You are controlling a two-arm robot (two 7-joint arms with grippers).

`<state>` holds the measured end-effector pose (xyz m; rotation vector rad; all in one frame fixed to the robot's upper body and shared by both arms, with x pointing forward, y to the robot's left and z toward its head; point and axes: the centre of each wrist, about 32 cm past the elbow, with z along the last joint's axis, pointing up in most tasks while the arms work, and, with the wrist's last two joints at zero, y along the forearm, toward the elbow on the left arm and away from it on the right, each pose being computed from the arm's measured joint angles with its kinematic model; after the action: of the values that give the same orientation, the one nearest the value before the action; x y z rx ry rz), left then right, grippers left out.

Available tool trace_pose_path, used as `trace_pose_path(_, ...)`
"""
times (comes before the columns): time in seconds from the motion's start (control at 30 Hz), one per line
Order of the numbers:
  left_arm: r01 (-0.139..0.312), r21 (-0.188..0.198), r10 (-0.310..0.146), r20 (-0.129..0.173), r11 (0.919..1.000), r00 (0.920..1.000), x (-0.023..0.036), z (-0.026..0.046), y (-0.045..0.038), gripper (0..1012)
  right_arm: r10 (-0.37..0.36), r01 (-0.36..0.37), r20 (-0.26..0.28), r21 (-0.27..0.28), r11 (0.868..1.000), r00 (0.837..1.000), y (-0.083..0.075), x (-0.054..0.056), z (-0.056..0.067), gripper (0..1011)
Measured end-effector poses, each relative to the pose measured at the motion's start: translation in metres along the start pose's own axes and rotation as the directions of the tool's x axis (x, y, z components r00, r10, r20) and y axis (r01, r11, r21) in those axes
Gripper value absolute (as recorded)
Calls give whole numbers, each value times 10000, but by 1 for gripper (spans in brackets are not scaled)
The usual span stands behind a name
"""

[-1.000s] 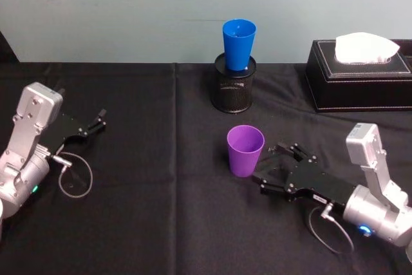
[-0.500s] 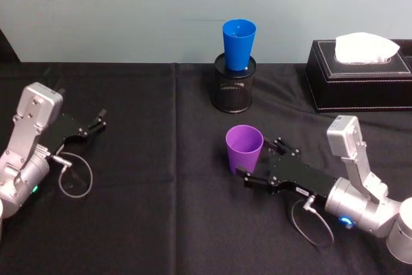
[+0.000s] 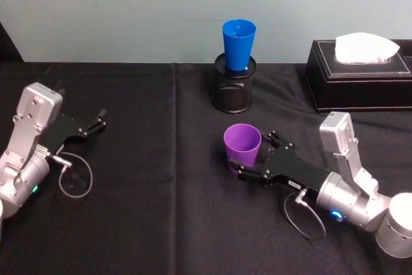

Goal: Pick up one cup with a gripper and tap it against the other cup.

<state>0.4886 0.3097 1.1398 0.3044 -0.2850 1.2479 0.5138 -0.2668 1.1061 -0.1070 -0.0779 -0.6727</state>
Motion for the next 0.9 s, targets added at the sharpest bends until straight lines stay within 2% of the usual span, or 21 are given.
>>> trace_pose_path(0.9, 0, 0, 0, 0, 10000, 10000, 0, 0, 0, 1005, -201, 201, 1, 179, 9996, 9998, 130, 16, -53, 1003)
